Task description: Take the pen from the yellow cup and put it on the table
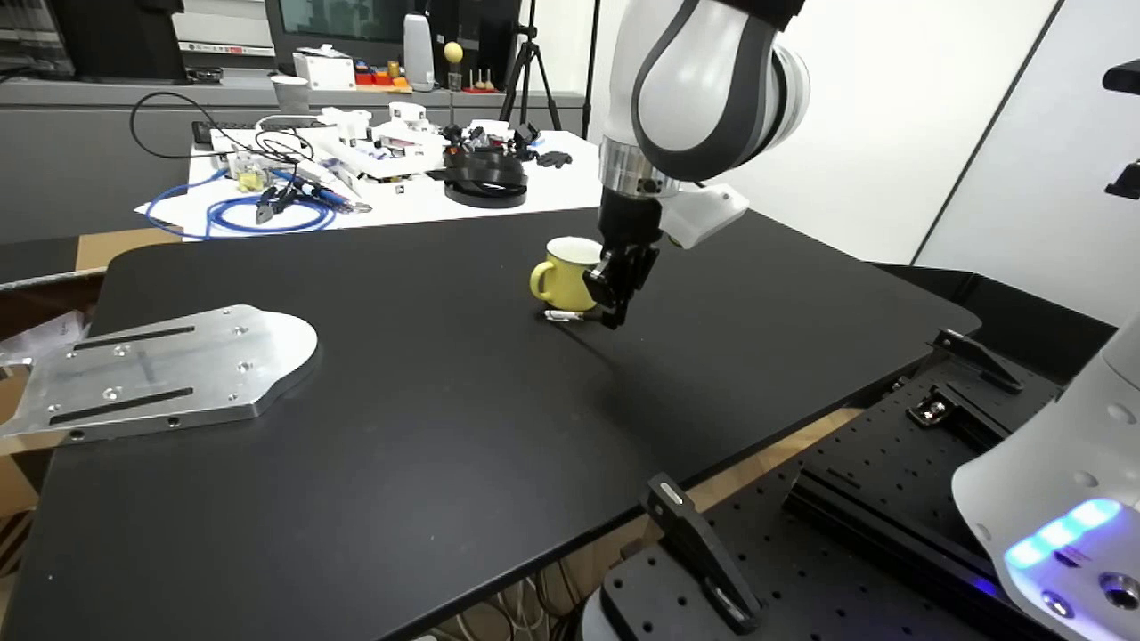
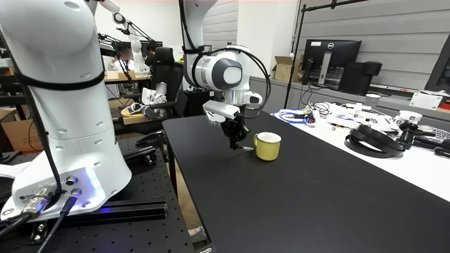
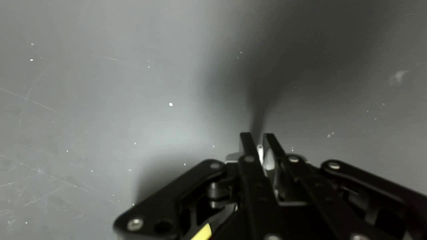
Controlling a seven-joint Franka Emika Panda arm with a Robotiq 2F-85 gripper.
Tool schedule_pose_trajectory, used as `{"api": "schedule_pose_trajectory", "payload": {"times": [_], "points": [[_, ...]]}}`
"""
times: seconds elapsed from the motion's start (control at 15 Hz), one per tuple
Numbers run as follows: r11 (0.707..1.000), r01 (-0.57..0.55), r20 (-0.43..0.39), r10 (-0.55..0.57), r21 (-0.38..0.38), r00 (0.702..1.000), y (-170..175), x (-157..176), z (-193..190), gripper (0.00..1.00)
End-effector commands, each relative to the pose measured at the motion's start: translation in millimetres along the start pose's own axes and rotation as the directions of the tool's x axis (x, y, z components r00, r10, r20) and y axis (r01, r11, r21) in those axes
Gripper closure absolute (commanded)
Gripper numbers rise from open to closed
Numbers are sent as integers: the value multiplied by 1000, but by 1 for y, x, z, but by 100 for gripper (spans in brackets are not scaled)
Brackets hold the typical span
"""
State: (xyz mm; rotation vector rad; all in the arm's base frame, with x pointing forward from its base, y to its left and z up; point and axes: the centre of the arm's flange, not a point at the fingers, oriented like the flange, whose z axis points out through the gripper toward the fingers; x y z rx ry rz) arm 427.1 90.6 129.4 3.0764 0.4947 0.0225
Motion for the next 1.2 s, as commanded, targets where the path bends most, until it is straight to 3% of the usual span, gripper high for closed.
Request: {"api": "schedule_pose_trajectory", "payload": {"times": [0.0, 0.33, 0.4, 0.6, 0.67, 0.73, 0.87, 1.13], "points": [[1000, -24, 15, 24, -18, 1000, 2, -11, 7, 62], [1000, -31, 50, 31, 0, 998, 1, -15, 10, 30], [1000, -29, 41, 28, 4, 999, -15, 2, -13, 22], [999, -24, 39, 23, 25, 999, -25, 13, -36, 2], [999, -3, 53, 0, 51, 999, -28, 14, -47, 1], [1000, 5, 44, -6, 26, 999, -25, 9, -20, 13], [999, 10, 46, -12, 40, 999, -33, 13, -34, 1], [999, 7, 45, -9, 42, 999, -31, 13, -38, 0]]}}
